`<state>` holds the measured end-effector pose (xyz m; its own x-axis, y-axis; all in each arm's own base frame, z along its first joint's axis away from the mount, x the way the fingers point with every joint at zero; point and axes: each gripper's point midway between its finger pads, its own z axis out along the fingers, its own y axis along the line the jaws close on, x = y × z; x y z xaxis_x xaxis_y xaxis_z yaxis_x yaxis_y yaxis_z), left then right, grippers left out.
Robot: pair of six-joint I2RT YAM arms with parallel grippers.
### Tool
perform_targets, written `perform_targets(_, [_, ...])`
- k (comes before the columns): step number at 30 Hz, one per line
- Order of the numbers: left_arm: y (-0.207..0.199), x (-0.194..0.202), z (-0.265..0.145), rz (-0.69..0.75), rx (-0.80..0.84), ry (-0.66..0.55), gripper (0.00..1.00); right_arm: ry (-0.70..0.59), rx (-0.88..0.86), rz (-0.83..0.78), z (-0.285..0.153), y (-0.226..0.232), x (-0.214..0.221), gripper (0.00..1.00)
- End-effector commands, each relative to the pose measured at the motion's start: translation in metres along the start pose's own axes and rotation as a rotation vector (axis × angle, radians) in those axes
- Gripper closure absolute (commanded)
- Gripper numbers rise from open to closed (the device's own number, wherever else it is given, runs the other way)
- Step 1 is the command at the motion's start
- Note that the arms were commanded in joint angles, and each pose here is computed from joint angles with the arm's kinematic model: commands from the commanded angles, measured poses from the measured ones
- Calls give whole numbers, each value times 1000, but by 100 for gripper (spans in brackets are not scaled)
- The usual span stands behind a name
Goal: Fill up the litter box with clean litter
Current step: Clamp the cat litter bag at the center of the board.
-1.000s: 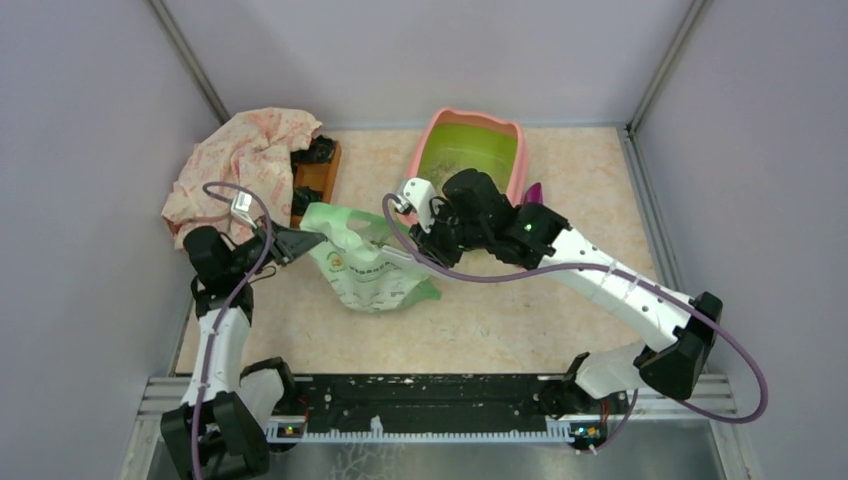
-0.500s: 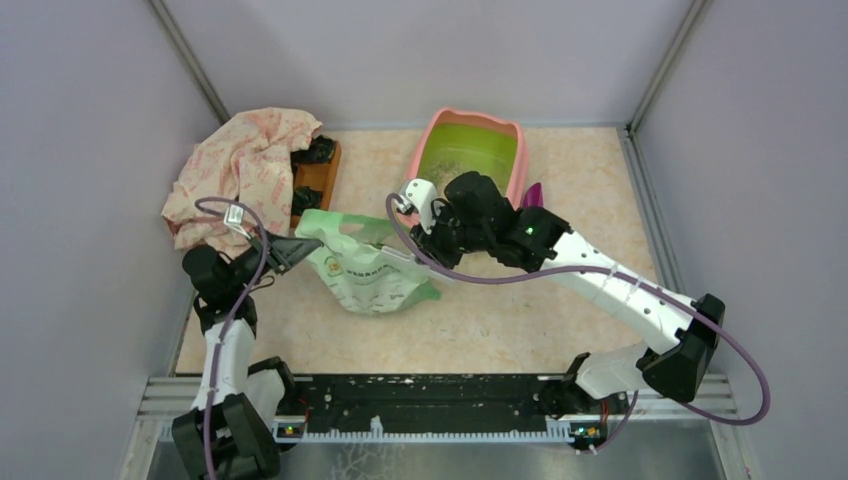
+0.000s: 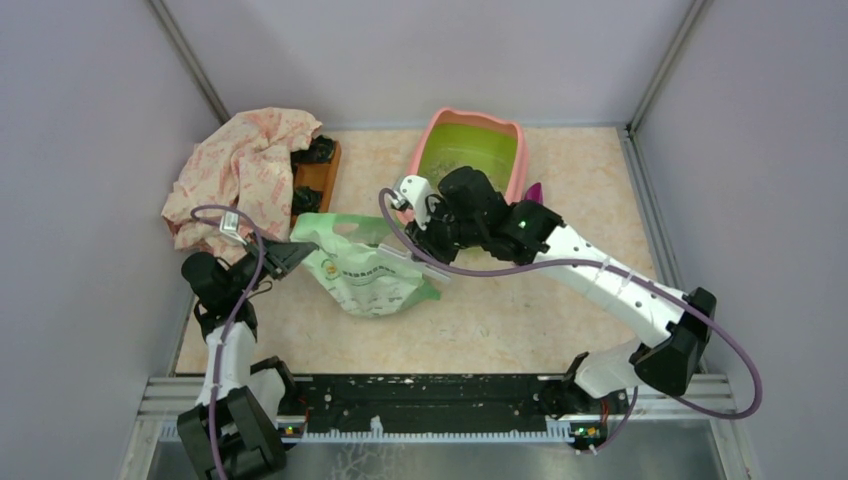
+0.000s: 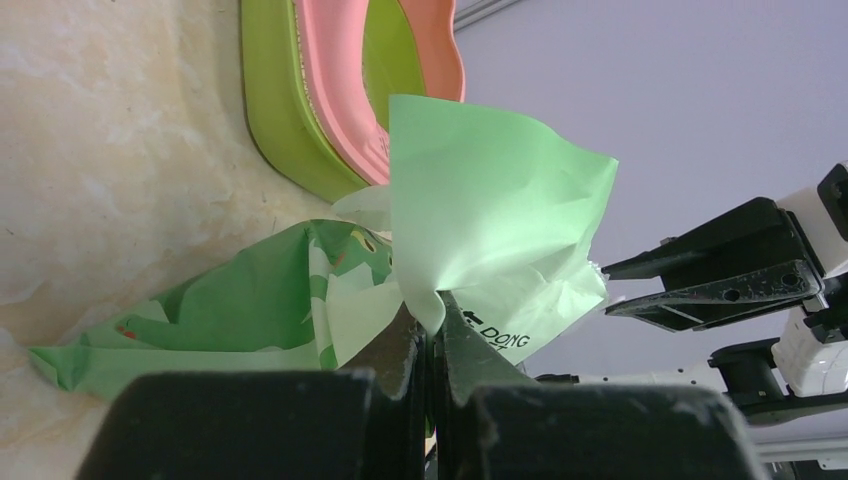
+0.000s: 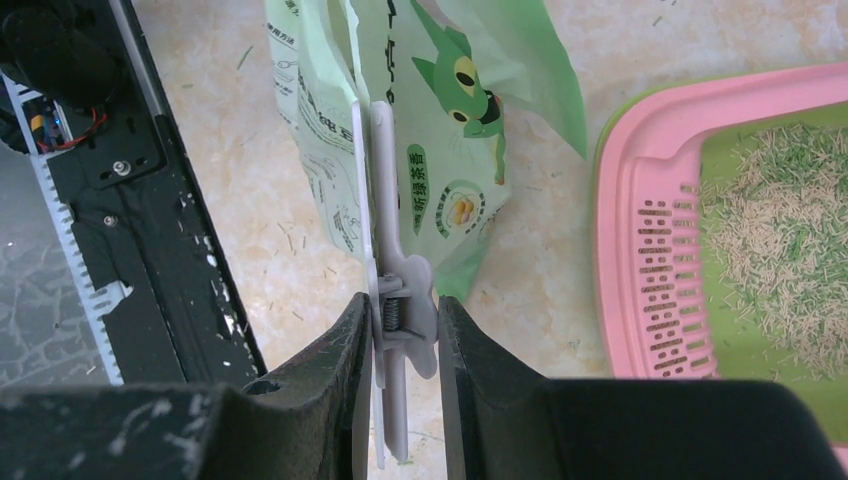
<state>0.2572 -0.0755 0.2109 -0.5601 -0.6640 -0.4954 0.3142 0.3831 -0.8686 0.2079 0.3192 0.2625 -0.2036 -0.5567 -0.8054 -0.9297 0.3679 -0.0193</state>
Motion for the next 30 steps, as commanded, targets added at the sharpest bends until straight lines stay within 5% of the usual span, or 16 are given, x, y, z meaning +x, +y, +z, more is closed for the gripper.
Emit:
perform_targets(1, [6,-3,-1,10,-9,-18,100,-38,-28,-30,-2,3,-20,100])
perform_targets(30, [4,-4,-4,17,9,-25,100,32,-79,-50,13,6,-45,100])
